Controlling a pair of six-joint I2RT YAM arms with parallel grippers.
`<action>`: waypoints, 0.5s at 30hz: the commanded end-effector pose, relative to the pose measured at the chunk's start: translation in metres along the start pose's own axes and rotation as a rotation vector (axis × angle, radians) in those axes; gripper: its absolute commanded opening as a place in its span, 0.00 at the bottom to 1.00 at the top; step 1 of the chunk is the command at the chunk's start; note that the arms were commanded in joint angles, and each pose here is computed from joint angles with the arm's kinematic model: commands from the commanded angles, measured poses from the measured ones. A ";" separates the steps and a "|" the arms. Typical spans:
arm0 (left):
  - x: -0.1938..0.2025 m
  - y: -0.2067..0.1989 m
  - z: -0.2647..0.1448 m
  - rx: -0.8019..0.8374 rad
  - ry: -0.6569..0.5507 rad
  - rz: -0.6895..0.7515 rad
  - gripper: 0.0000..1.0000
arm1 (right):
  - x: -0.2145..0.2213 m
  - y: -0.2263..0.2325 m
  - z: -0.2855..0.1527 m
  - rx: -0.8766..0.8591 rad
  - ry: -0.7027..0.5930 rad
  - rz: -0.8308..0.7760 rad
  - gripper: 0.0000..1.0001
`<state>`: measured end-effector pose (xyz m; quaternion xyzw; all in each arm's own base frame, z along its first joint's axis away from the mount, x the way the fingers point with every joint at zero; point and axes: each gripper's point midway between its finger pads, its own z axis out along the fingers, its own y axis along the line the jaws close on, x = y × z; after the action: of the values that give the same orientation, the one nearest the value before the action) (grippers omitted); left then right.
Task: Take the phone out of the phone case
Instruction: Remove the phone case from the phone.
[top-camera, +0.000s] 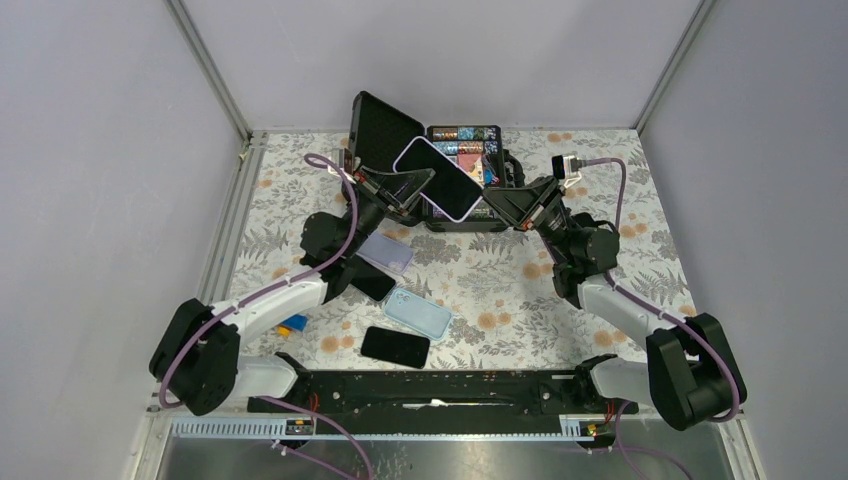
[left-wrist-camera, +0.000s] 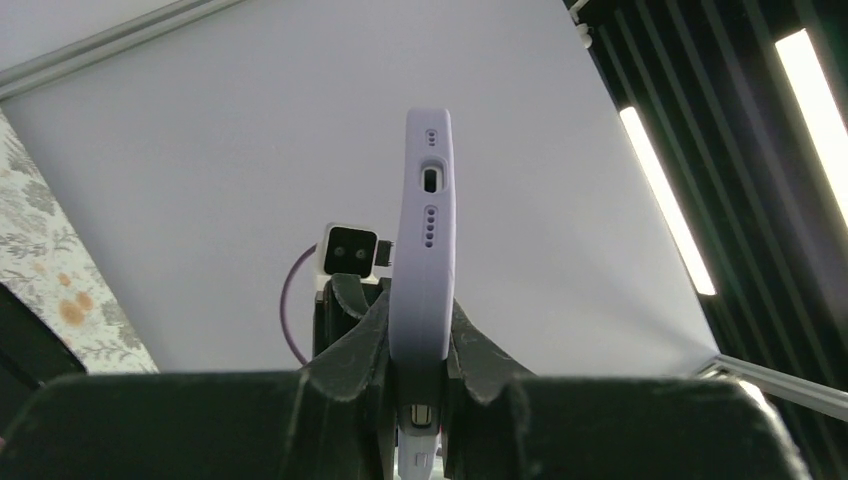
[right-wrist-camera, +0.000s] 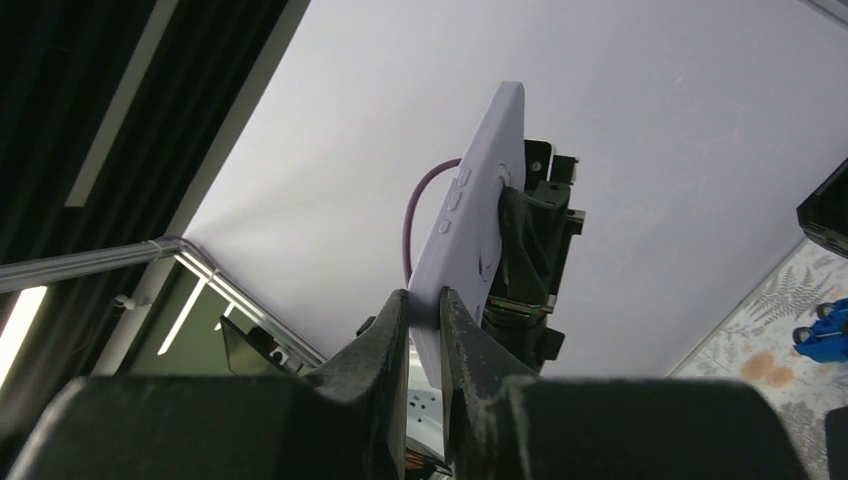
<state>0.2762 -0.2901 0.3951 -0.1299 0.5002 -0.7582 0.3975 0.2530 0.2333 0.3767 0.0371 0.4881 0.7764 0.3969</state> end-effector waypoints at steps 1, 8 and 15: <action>0.017 -0.114 -0.012 0.410 0.125 -0.052 0.00 | 0.005 0.019 0.007 -0.069 0.029 0.023 0.00; 0.031 -0.152 -0.026 0.542 0.174 0.044 0.00 | 0.000 0.040 0.011 -0.110 0.024 0.089 0.00; 0.042 -0.182 -0.041 0.641 0.186 0.171 0.00 | -0.002 0.049 0.016 -0.116 0.051 0.254 0.00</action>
<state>0.2419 -0.2906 0.4431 -0.0470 0.4329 -0.7979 0.4168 0.2232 0.2292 0.4235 0.0214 0.4331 0.8370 0.3337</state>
